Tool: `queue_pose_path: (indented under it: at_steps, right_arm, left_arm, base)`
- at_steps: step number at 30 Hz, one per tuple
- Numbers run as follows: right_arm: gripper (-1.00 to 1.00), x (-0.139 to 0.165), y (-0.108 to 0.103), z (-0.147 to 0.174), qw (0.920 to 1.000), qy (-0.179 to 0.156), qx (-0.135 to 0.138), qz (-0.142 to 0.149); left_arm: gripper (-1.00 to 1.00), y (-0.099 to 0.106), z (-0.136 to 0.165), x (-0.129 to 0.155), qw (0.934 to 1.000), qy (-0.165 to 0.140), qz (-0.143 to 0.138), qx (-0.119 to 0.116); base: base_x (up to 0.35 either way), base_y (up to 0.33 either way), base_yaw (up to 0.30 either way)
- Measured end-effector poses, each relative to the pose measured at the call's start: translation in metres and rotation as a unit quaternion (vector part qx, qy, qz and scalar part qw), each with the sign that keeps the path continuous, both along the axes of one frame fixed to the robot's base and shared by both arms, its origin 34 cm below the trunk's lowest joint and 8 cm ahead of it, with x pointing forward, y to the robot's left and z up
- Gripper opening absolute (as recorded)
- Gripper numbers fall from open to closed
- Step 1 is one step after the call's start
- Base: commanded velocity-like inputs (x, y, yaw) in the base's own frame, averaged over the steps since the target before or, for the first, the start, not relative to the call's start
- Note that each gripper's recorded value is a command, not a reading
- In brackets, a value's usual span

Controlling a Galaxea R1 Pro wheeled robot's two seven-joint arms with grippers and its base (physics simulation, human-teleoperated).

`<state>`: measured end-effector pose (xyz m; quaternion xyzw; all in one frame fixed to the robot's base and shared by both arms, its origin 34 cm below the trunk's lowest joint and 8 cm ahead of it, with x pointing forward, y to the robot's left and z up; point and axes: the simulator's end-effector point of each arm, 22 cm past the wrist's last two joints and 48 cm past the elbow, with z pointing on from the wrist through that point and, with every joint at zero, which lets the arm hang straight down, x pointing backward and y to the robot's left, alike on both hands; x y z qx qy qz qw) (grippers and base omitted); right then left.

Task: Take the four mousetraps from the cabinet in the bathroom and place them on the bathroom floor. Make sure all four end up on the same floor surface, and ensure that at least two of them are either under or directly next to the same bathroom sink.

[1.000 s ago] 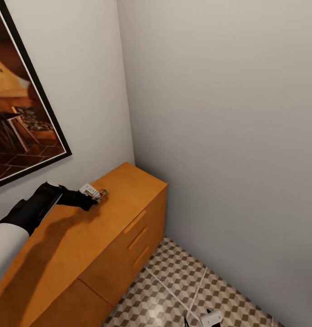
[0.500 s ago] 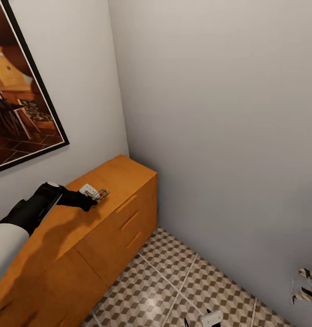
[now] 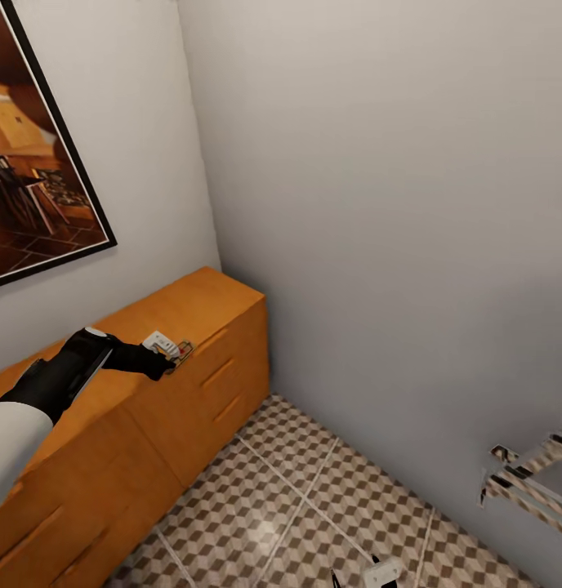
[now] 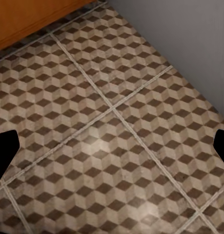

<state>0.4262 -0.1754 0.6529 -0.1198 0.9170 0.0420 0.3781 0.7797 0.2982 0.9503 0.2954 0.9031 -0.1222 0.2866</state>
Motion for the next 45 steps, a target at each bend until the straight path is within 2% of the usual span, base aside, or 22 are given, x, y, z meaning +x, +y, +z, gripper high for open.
queue_pose_path:
  at_steps: [21, 28, 30, 36, 41, 45]
  right_arm:
    - [1.0, 0.0, 0.0, 0.0, 1.0, 0.0, 0.0, 0.0]
    - [1.0, 0.0, 0.0, 0.0, 1.0, 0.0, 0.0, 0.0]
    - [1.0, -0.002, 0.0, -0.001, 1.0, 0.005, -0.002, 0.0]
    - [1.0, -0.004, -0.001, -0.004, 0.9999, 0.013, -0.004, 0.001]
    - [1.0, -0.005, -0.001, -0.004, 0.9999, 0.014, -0.004, 0.001]
    - [1.0, -0.005, -0.001, -0.004, 0.9999, 0.014, -0.004, 0.001]
  left_arm:
    - [-1.0, -0.001, -0.011, -0.005, 0.9999, 0.014, 0.005, -0.003]
    - [-1.0, -0.015, -0.034, -0.016, 0.9989, 0.043, 0.007, -0.015]
    - [-1.0, -0.021, -0.047, -0.024, 0.9981, 0.059, 0.006, -0.018]
    - [-1.0, -0.05, -0.104, -0.057, 0.9949, 0.093, -0.034, -0.016]
    - [-1.0, -0.066, -0.149, -0.085, 0.9934, 0.104, -0.046, -0.016]
    - [-1.0, -0.082, -0.186, -0.122, 0.9908, 0.124, -0.053, -0.019]
  base:
    - [-0.258, -0.203, 0.0]
    - [-0.04, -0.032, 0.0]
    - [-0.005, -0.004, 0.0]
    - [-0.001, -0.001, 0.0]
    - [0.0, 0.0, 0.0]
    - [0.0, 0.0, 0.0]
